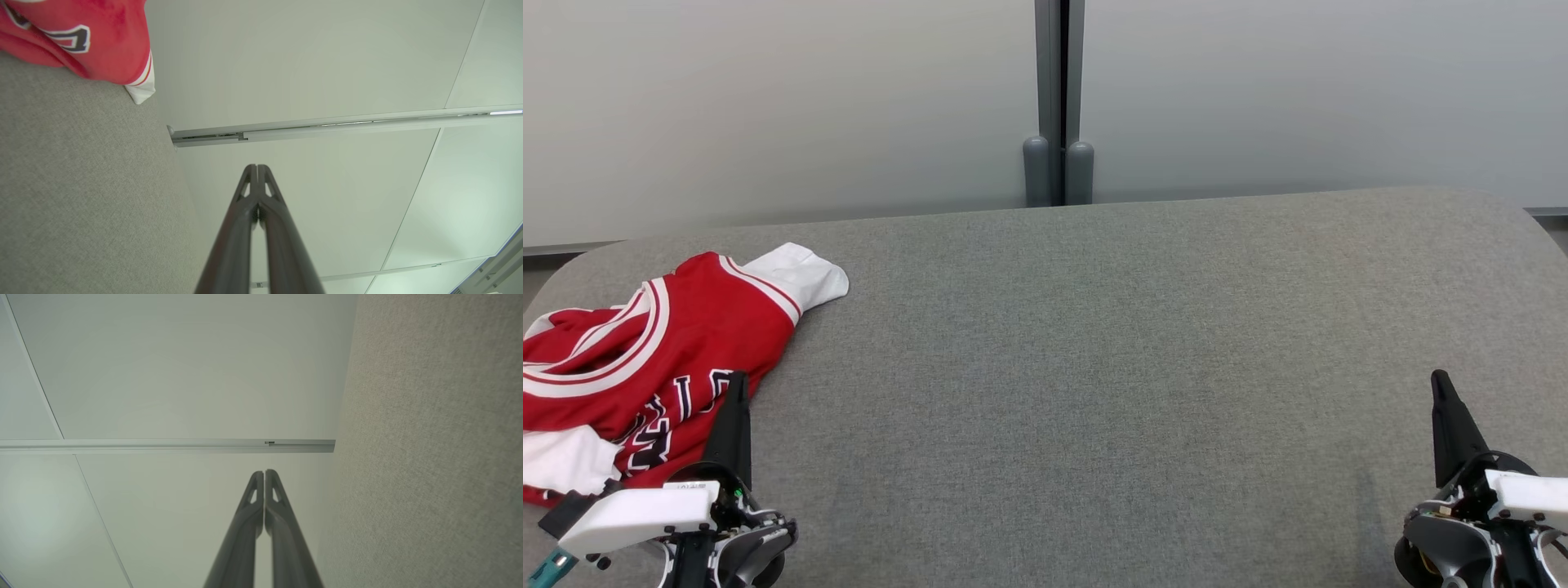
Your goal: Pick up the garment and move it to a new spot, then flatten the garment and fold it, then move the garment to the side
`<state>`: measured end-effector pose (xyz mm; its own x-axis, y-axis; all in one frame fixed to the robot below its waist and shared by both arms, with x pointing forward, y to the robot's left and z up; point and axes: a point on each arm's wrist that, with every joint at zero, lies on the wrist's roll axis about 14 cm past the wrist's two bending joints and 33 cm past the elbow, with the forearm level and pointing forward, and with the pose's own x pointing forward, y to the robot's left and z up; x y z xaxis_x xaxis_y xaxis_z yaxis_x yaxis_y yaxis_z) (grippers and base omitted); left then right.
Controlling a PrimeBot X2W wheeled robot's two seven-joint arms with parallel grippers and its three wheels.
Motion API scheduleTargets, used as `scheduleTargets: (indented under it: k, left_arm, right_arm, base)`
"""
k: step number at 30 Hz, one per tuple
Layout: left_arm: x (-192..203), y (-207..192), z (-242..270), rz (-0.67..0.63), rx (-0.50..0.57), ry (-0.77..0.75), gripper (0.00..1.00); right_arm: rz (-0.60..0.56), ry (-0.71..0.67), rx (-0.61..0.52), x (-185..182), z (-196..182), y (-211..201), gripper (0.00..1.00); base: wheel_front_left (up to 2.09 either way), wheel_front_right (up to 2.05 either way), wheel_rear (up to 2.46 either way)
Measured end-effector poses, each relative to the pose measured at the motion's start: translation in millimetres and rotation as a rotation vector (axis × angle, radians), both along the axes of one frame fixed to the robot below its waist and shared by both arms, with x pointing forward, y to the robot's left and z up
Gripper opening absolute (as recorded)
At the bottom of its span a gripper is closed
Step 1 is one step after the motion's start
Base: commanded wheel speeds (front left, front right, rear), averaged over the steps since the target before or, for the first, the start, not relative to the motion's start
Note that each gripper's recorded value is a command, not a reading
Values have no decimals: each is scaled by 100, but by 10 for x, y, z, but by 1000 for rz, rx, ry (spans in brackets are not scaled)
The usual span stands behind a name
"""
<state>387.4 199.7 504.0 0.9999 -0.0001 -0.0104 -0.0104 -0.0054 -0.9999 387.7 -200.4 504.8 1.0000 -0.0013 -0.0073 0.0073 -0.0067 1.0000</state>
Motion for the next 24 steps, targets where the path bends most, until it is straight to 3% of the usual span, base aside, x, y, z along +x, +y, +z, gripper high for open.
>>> scheduleTargets:
  k: [24]
  left_arm:
    - [0, 0, 0, 0, 0, 0, 0]
  right_arm:
    - [0, 0, 0, 0, 0, 0, 0]
  base:
    - [0, 0, 0]
